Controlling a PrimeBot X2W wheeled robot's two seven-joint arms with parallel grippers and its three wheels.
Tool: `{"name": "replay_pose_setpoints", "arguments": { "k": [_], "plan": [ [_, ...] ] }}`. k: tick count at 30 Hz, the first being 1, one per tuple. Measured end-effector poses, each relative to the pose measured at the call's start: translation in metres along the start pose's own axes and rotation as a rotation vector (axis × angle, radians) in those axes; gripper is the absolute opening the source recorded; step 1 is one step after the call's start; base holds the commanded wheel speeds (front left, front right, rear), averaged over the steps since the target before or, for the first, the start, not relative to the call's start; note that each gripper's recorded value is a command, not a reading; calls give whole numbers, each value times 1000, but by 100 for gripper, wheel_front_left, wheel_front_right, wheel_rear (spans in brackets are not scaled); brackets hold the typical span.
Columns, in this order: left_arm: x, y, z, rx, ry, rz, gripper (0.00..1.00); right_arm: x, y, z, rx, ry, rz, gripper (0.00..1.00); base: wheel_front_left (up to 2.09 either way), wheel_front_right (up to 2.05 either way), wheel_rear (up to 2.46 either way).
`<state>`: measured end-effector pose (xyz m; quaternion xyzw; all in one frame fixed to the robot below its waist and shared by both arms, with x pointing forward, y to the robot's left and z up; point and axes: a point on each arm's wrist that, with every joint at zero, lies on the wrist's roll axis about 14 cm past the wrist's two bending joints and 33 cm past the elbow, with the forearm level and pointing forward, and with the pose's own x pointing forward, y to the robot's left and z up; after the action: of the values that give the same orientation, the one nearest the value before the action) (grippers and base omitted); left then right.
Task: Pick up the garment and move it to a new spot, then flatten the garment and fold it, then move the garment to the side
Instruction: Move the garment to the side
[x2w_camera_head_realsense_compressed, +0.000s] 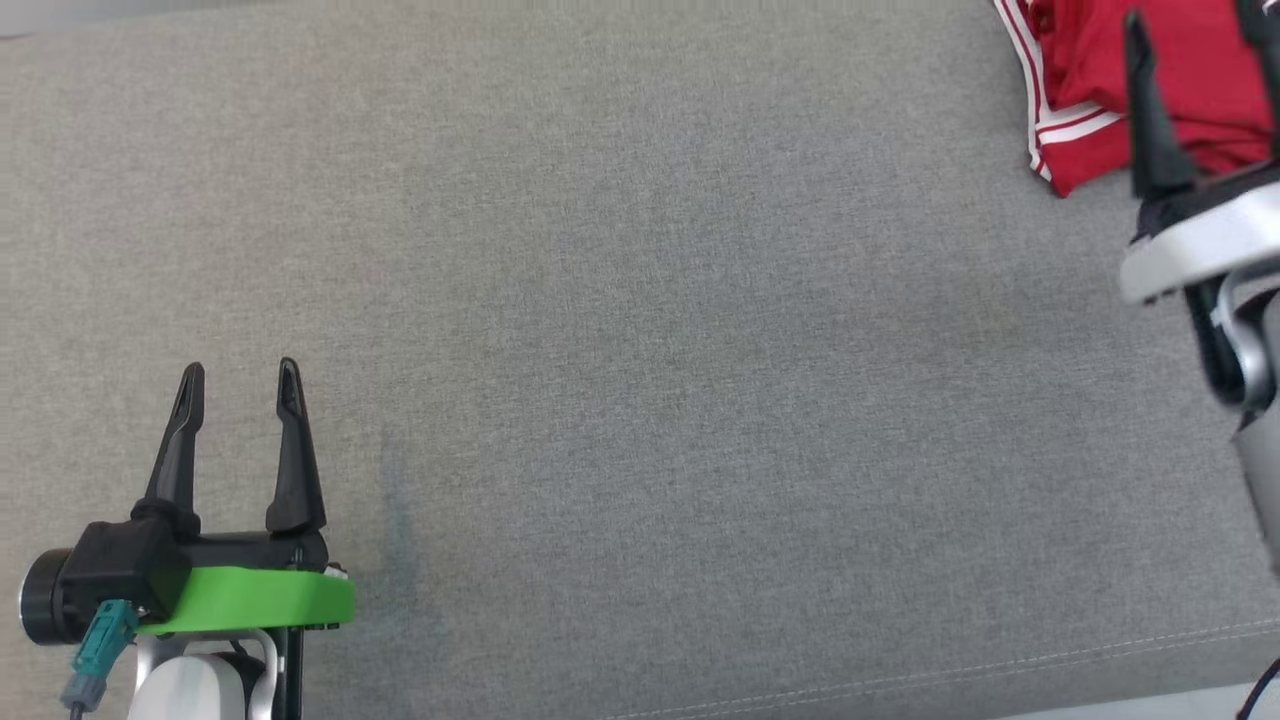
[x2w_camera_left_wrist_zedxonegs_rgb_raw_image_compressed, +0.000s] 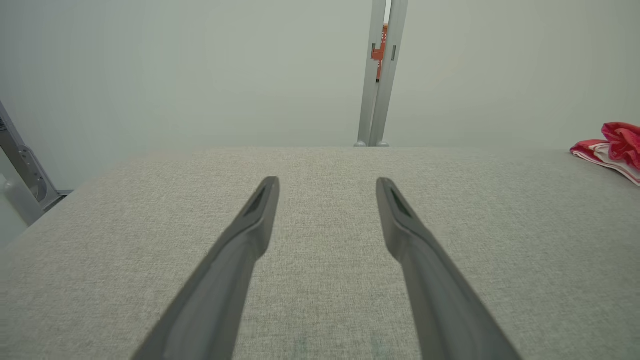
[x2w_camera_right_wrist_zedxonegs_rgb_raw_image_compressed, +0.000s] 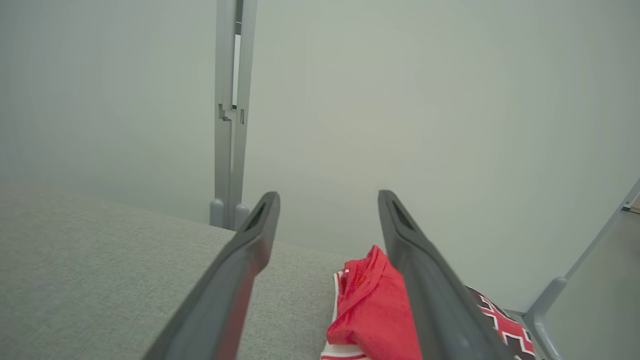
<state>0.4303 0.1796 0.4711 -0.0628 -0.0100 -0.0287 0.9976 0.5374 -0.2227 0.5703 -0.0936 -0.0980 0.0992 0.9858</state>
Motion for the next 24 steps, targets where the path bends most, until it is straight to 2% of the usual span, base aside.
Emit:
{"name": "replay_pose_setpoints", "arguments": {
  "k": [3, 12, 24],
  "plan": [
    [-6, 3, 5, 0, -8, 11, 100, -21, 25, -3, 69, -4, 8, 100, 0, 0, 0],
    [-22, 1, 15, -11, -19, 15, 100, -80, 65, -8, 209, 18, -16, 100, 0, 0, 0],
    [-44, 0, 23, -19, -31, 18, 100, -132, 85, -6, 299, 38, -76, 100, 0, 0, 0]
  ]
}}
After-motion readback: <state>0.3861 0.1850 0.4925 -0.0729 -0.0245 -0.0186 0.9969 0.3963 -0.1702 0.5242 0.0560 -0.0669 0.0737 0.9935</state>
